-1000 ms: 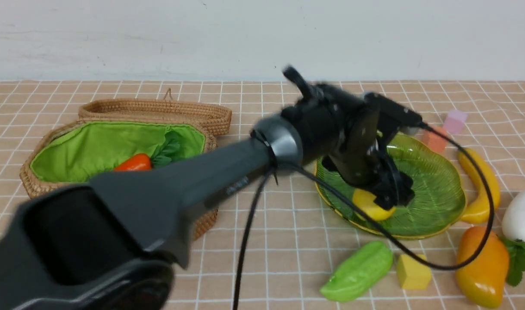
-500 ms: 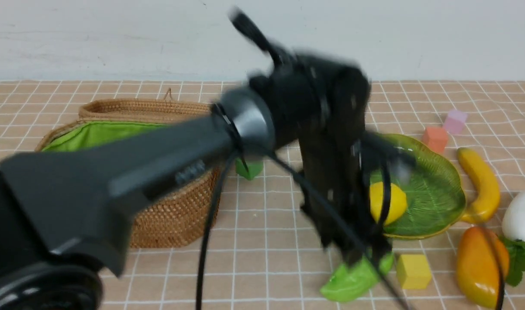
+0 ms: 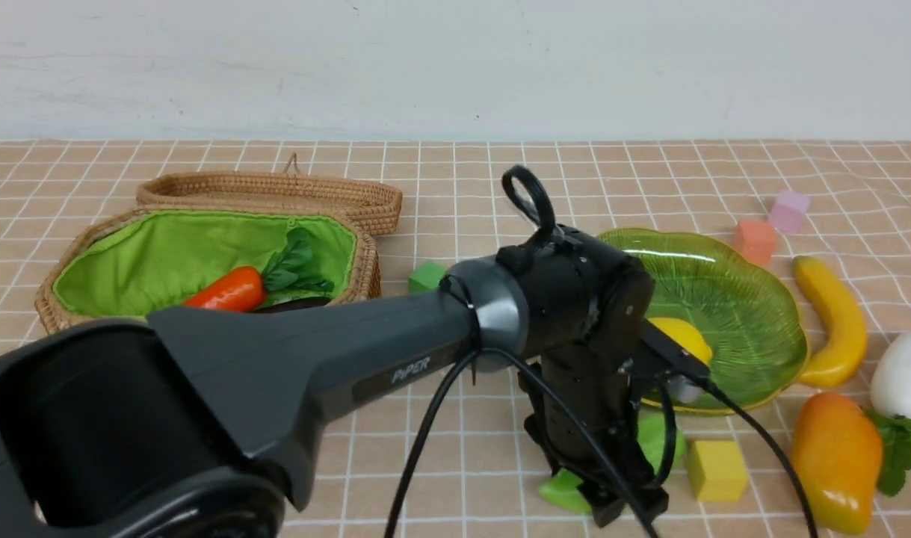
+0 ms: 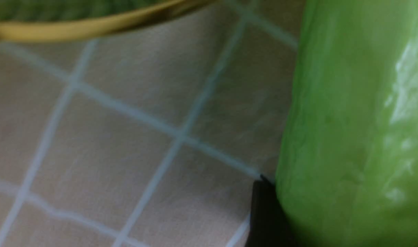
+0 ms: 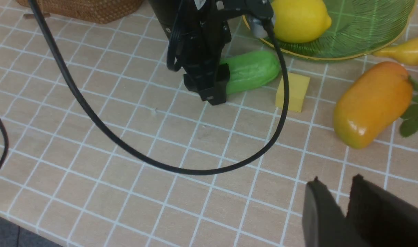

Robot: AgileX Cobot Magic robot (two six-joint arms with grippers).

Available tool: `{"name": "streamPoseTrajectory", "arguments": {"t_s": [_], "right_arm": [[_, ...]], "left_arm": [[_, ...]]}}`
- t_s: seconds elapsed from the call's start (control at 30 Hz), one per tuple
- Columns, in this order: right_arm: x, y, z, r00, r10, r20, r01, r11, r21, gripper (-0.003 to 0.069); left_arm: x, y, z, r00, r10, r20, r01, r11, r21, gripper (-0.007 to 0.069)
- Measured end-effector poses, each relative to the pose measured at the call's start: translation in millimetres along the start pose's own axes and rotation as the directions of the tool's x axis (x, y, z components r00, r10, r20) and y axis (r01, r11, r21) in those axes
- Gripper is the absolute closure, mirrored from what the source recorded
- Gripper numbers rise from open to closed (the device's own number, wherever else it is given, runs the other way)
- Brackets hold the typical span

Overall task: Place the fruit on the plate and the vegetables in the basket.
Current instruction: Take a chayote with your left arm and place it on the basket on the left.

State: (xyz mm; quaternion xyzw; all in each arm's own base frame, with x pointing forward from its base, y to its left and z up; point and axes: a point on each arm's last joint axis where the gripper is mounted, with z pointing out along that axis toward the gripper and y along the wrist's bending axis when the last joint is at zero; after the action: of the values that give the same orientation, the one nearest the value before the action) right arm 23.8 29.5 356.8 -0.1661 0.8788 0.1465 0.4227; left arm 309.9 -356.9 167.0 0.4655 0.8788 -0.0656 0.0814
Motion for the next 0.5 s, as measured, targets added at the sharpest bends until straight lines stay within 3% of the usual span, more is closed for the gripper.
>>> {"name": "streamPoseTrajectory", "arguments": {"t_s": [0.3,0.5], "right_arm": [[-0.1,0.7,0.0,1.000,0.003,0.001,-0.003,1.000,-0.008,0.0506],[-0.2,1.1,0.0,1.000,-0.011,0.002,0.011,1.000,-0.012,0.0505]], "left_arm": [[18.8,6.7,-42.8,0.989,0.095,-0.115,-0.107,0.989,-0.106,0.0207],[57.2,16.9,-163.2,0.976,0.216,0.035,-0.201,0.949,-0.244,0.0207]]}}
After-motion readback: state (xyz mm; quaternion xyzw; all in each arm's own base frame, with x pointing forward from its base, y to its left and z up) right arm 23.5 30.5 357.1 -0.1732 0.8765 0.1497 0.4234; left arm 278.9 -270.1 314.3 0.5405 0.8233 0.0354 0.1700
